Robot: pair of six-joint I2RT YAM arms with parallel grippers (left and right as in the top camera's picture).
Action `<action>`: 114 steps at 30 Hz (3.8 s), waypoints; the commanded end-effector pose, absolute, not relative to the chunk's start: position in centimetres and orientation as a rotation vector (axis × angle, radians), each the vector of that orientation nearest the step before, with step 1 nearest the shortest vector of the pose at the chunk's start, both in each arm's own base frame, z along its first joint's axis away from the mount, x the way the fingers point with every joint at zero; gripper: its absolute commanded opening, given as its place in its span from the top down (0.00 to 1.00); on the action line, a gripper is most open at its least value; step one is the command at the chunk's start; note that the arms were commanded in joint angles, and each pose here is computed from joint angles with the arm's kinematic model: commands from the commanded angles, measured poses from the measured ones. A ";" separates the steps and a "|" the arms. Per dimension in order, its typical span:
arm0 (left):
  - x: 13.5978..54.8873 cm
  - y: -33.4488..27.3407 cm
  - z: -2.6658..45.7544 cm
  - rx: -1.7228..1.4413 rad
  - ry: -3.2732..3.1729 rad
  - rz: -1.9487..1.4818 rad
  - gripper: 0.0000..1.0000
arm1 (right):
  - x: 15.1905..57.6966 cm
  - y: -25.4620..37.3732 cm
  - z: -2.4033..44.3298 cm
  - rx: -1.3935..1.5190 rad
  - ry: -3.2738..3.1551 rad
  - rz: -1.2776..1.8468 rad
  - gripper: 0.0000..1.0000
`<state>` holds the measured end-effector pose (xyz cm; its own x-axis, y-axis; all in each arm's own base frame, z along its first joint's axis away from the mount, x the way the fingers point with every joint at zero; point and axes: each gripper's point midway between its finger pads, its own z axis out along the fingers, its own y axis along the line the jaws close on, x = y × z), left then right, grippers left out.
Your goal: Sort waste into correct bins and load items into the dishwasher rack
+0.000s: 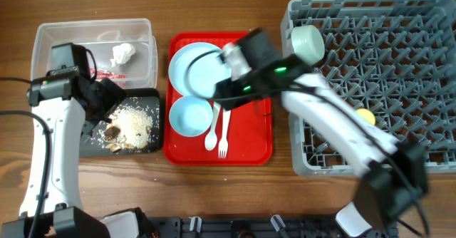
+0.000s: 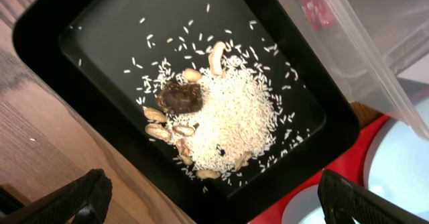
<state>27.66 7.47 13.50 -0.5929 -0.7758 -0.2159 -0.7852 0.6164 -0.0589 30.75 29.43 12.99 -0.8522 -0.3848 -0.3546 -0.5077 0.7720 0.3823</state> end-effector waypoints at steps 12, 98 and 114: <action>27.7 7.3 14.2 -1.299 2.592 0.019 0.00 | 29.4 32.0 2.8 -0.306 2.977 0.457 0.96; 28.8 7.6 14.5 -1.281 2.552 0.003 0.00 | 27.5 27.3 10.9 -0.333 2.964 0.458 0.33; 28.8 7.6 14.5 -1.281 2.553 0.003 0.00 | 25.3 28.1 0.9 -0.035 3.155 0.109 0.57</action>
